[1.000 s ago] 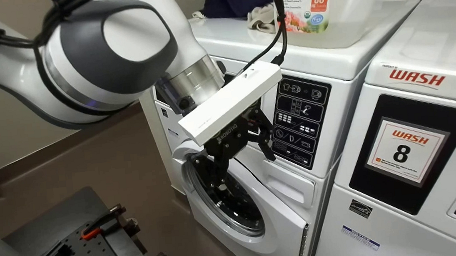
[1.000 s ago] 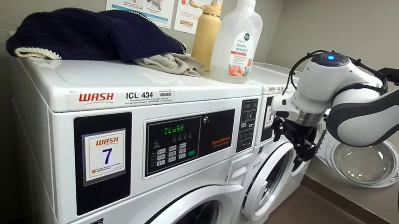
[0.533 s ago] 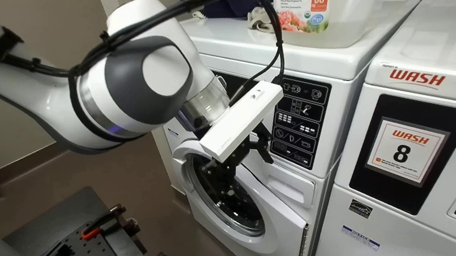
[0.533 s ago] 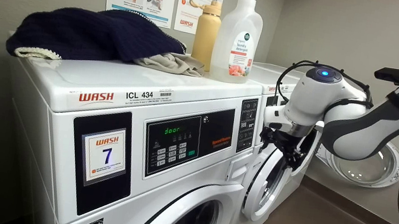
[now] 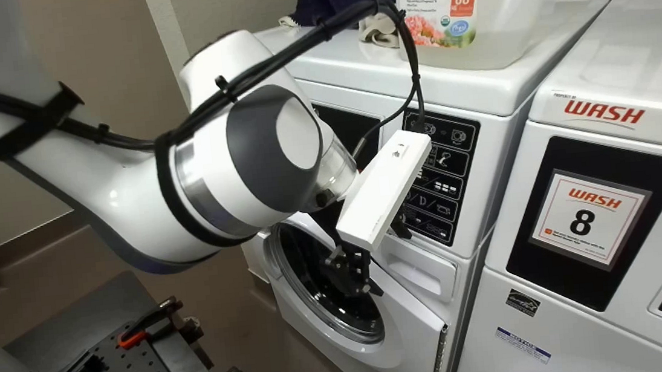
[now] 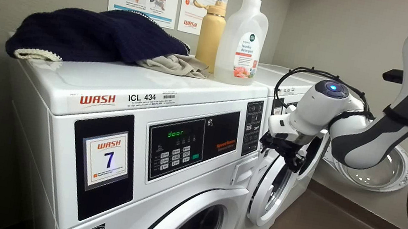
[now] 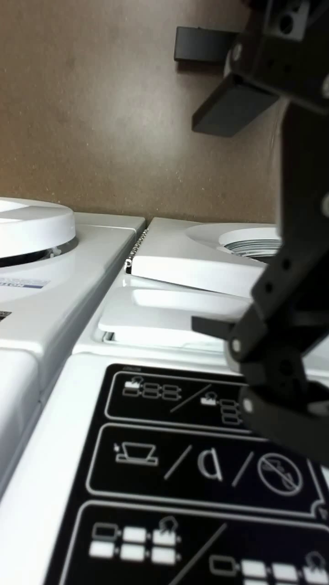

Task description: Open the drawer of the left washing machine

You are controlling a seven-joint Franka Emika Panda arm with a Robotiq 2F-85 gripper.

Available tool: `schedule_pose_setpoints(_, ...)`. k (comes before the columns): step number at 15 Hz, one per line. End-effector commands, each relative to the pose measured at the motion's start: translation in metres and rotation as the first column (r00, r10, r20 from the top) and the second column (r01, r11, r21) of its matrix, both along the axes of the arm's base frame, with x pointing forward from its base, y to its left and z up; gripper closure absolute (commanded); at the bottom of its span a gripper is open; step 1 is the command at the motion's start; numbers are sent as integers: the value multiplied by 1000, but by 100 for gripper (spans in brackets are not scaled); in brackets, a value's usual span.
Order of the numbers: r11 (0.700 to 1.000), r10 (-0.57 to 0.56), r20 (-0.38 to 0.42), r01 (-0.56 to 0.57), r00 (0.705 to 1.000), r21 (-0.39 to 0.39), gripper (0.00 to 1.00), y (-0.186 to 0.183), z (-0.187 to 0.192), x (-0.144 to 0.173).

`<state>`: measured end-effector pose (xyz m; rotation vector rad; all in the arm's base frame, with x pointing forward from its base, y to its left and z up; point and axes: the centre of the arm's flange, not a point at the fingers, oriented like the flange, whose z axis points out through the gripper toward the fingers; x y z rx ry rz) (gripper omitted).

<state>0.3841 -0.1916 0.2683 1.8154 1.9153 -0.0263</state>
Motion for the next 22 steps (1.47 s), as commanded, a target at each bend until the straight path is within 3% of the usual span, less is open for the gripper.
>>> schedule_pose_setpoints(1,997,74,39,-74,996,-5,0,-3,-15,9)
schedule_pose_setpoints(12,987,154,36,-155,987,34,0,-8,-41,0)
schedule_pose_setpoints(22,975,221,49,-222,974,6,0,-20,-52,5)
